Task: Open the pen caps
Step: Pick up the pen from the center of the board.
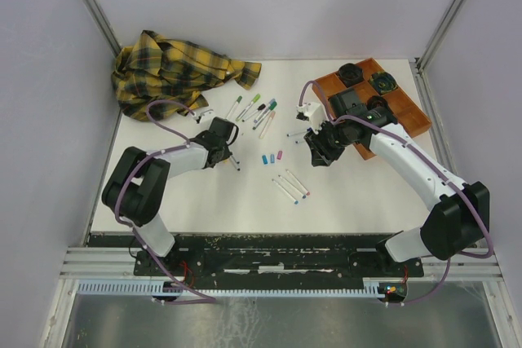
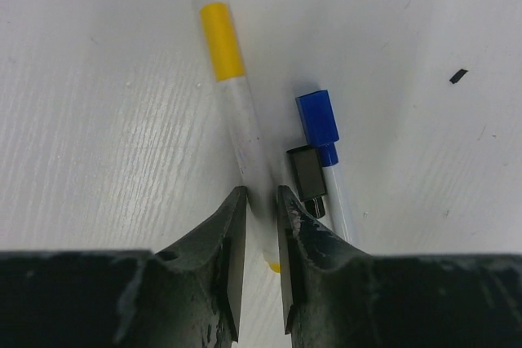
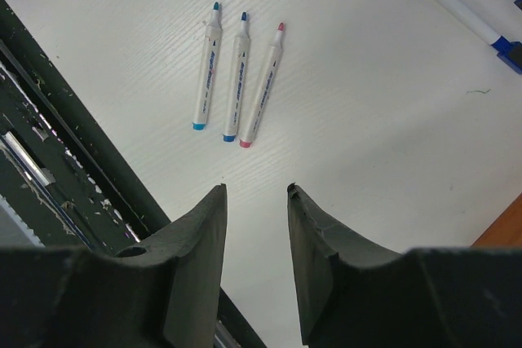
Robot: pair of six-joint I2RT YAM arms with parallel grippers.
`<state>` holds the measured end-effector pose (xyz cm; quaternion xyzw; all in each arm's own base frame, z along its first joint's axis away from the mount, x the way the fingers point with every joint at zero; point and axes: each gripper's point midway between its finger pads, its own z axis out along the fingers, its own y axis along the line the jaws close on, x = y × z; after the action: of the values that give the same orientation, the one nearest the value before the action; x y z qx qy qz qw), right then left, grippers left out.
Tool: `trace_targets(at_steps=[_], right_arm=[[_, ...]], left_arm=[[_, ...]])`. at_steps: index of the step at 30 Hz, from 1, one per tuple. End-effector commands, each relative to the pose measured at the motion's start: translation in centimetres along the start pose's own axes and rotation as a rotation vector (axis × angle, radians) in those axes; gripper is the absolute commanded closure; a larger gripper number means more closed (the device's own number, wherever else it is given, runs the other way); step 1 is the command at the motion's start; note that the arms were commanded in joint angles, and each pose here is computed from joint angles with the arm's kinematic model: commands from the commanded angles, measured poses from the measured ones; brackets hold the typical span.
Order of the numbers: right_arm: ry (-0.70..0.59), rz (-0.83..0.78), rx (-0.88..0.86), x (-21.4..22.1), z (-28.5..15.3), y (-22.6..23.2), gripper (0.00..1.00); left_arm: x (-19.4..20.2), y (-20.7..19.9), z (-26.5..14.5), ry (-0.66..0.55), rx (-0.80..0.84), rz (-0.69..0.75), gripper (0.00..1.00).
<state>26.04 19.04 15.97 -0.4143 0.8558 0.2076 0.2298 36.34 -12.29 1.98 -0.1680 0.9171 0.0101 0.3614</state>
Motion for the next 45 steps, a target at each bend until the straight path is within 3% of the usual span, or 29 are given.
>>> trace_targets(at_steps=[1, 6, 11, 17, 28, 35, 41, 45], right_arm=[[-0.044, -0.018, 0.002, -0.9, -0.5, 0.0, 0.56], [-0.047, -0.019, 0.001, -0.9, -0.5, 0.1, 0.56], [-0.049, -0.017, -0.009, -1.0, -0.5, 0.3, 0.56], [-0.082, 0.021, -0.211, -1.5, 0.3, 3.5, 0.56], [-0.231, 0.018, -0.367, -3.6, -1.0, 6.5, 0.56], [-0.357, 0.107, -0.467, -5.2, -2.3, 6.8, 0.56], [-0.473, 0.171, -0.549, -6.5, -2.7, 7.0, 0.55], [-0.651, 0.172, -0.614, -8.3, -3.4, 7.6, 0.54]], left_arm=[[0.0, 1.4, 0.3, 0.002, -0.078, -0.006, 0.73], [1.3, 2.9, -0.1, 0.019, -0.109, 0.004, 0.78], [1.8, 3.5, -0.8, 0.027, -0.106, 0.010, 0.97], [-0.5, 2.6, -3.6, -0.047, -0.009, -0.041, 0.97], [-4.2, -2.1, -14.3, -0.275, 0.566, -0.212, 0.97], [-4.8, -4.7, -21.5, -0.397, 0.954, -0.318, 0.97], [-3.4, -7.2, -25.0, -0.445, 1.130, -0.330, 0.97], [-2.3, -9.1, -26.9, -0.475, 1.202, -0.317, 0.97]])
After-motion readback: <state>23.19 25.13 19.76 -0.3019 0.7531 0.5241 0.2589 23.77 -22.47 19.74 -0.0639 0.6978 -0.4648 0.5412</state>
